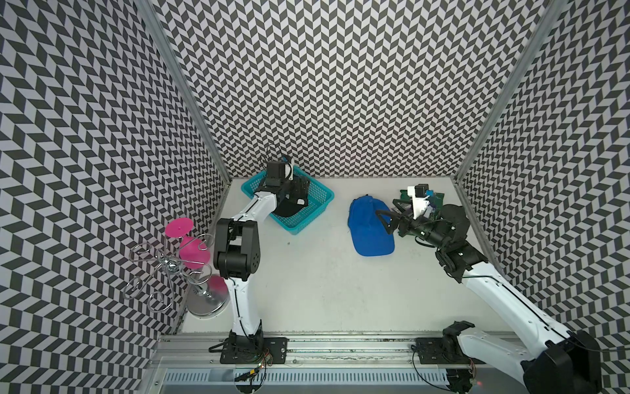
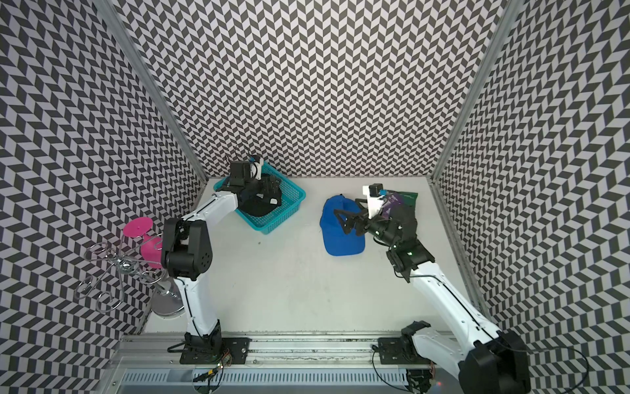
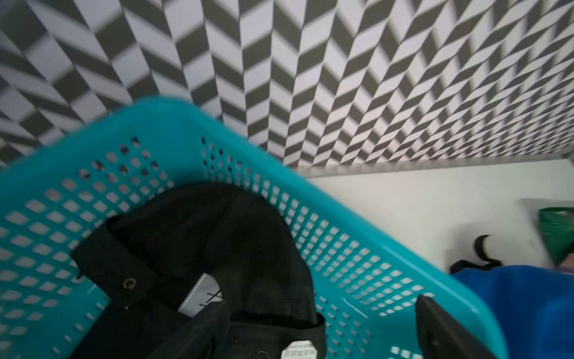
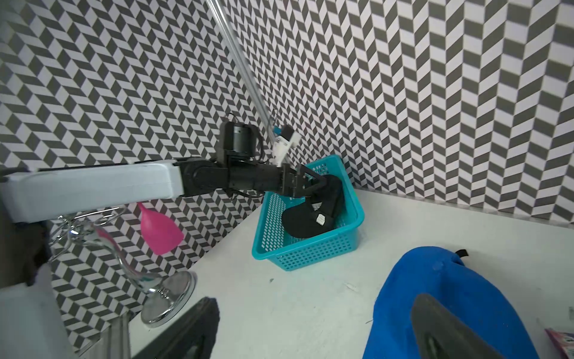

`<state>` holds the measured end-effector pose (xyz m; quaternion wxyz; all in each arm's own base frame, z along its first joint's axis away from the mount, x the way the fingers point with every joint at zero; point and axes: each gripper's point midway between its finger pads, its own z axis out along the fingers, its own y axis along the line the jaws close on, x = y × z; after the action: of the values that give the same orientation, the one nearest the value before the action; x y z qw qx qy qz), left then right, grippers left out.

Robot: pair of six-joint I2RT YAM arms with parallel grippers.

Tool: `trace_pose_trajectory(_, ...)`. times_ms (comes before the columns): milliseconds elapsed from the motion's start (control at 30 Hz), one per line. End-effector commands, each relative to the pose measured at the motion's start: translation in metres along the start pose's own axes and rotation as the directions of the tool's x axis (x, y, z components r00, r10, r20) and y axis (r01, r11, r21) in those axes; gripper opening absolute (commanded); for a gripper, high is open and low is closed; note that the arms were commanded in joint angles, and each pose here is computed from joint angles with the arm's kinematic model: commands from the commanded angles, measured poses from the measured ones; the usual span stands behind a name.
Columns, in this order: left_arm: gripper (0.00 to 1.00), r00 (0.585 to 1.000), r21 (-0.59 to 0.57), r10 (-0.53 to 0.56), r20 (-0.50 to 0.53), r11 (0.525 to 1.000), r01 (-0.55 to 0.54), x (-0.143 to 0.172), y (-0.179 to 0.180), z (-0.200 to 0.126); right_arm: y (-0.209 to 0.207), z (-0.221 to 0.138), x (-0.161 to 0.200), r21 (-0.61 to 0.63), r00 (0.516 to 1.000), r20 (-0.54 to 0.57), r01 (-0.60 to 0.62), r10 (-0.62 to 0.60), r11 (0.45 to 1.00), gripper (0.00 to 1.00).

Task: Turn the baseball cap inside out
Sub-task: Pick up the baseball cap from the basket.

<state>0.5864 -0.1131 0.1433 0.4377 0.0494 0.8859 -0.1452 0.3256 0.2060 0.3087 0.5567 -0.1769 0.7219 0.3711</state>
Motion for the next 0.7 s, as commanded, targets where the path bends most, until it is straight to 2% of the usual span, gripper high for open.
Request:
trace_pose_trajectory(0,0.98,0.999,-0.004,0.022,-0.034,1.0,-0.022,0.011,-0.007,0.025,0.011,0.008,-0.003,-0.049,1.0,0.025,-0.001,0.002,0.999,1.0)
trace_pose_trajectory(133,1.0,0.998,-0.014,0.026,-0.059,1.0,-0.027,0.016,-0.003,0.057,0.013,0.015,-0.001,-0.057,1.0,0.003,-0.015,0.015,0.998,1.0)
trace_pose_trajectory(233,0.97,0.995,-0.09,0.033,-0.091,0.995,-0.041,0.023,0.013,0.075,0.012,0.016,0.001,-0.05,1.0,-0.013,-0.019,0.019,0.999,1.0)
trace_pose_trajectory(300,0.86,0.992,-0.117,0.056,-0.109,0.991,-0.069,0.026,0.02,0.078,0.011,0.015,0.001,-0.037,1.0,-0.021,-0.02,0.02,0.999,0.99)
trace_pose_trajectory(333,0.76,0.992,-0.125,0.07,-0.106,0.989,-0.083,0.026,0.022,0.077,0.011,0.013,0.001,-0.029,1.0,-0.02,-0.02,0.019,0.999,1.0)
trace_pose_trajectory(400,0.35,0.992,-0.161,0.091,-0.089,0.981,-0.105,0.022,0.027,0.07,0.009,0.01,0.0,-0.008,1.0,-0.015,-0.015,0.015,1.0,1.0)
trace_pose_trajectory(467,0.08,0.991,-0.192,0.114,-0.071,0.973,-0.125,0.013,0.03,0.057,0.006,0.007,-0.002,0.013,1.0,-0.005,-0.012,0.012,1.0,1.0)
trace_pose_trajectory(500,0.0,0.99,-0.201,0.128,-0.056,0.97,-0.137,0.005,0.029,0.048,0.006,0.005,-0.003,0.022,1.0,0.0,-0.007,0.007,1.0,1.0)
trace_pose_trajectory(667,0.0,0.977,-0.203,0.191,0.092,0.964,-0.169,-0.051,0.012,-0.022,0.006,-0.004,-0.015,0.051,0.999,0.042,0.016,-0.018,0.999,1.0)
